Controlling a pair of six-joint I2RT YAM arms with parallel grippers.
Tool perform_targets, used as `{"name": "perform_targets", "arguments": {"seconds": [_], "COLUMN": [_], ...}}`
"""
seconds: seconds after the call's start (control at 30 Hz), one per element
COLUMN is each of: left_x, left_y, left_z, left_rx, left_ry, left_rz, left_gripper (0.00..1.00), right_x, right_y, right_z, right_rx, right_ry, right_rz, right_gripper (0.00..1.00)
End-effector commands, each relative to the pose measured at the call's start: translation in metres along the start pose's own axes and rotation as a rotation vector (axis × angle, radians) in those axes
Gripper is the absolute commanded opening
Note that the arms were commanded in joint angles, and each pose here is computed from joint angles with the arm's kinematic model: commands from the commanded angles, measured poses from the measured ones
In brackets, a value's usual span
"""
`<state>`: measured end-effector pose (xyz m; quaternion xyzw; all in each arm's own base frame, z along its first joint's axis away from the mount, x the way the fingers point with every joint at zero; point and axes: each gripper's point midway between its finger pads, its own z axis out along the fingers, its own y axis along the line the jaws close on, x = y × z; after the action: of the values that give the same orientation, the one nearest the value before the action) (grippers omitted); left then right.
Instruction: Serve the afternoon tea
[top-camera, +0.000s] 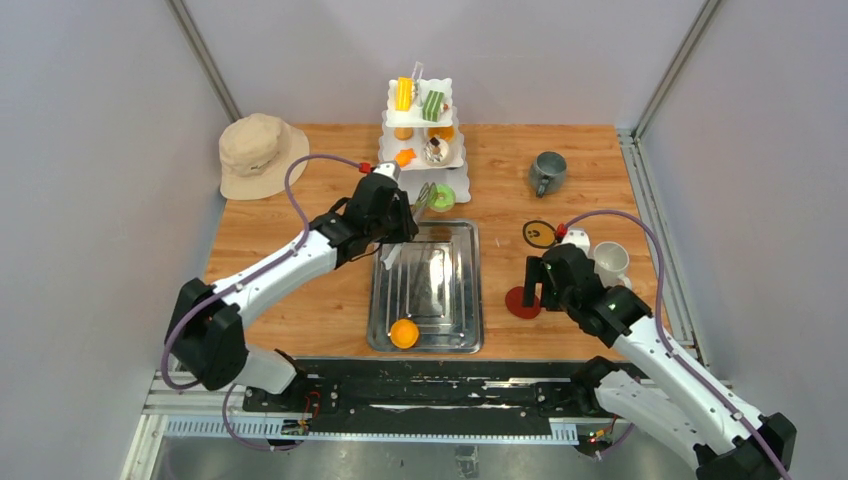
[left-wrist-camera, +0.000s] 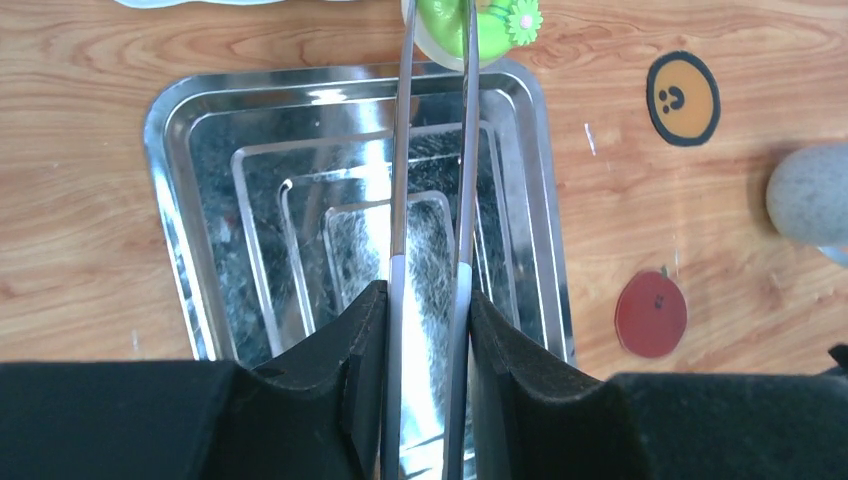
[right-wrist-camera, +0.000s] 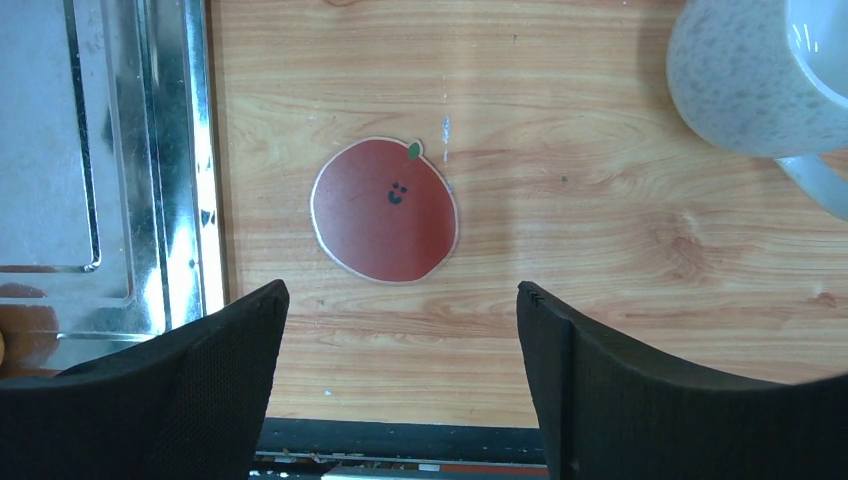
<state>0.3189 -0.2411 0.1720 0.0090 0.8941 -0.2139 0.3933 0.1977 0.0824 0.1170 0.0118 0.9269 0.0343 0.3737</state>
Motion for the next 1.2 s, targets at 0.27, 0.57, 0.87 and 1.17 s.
{"name": "perform_targets", "arguments": {"seconds": [0.27, 0.57, 0.87, 1.17], "left_x": [-0.047, -0.039, -0.031, -0.032], "left_y": [-0.012, -0.003, 0.004, -0.003], "left_z": [0.046, 0.093, 0.109, 0.099], "left_rx": [-0.001, -0.020, -0.060, -0.028], "left_ry": [-0.167, -0.209, -0.190, -0.174], "left_rz": [-0.119, -0.233, -0.236, -0.222], "left_gripper": [0.00, 0.00, 0.28, 0.42], "right_x": [-0.001, 0.001, 0.002, 0.004], "right_y": [-0.008, -0.009, -0.010, -0.007], "right_z": [-0.011, -0.011, -0.012, -0.010], "right_rx": [0.030, 0.032, 0.035, 0.027], "right_ry": [-0.010, -0.001, 0.005, 0.016], "right_rz": [0.010, 0.015, 0.018, 0.014], "right_gripper": [0.83, 0.83, 0.83, 0.83]}}
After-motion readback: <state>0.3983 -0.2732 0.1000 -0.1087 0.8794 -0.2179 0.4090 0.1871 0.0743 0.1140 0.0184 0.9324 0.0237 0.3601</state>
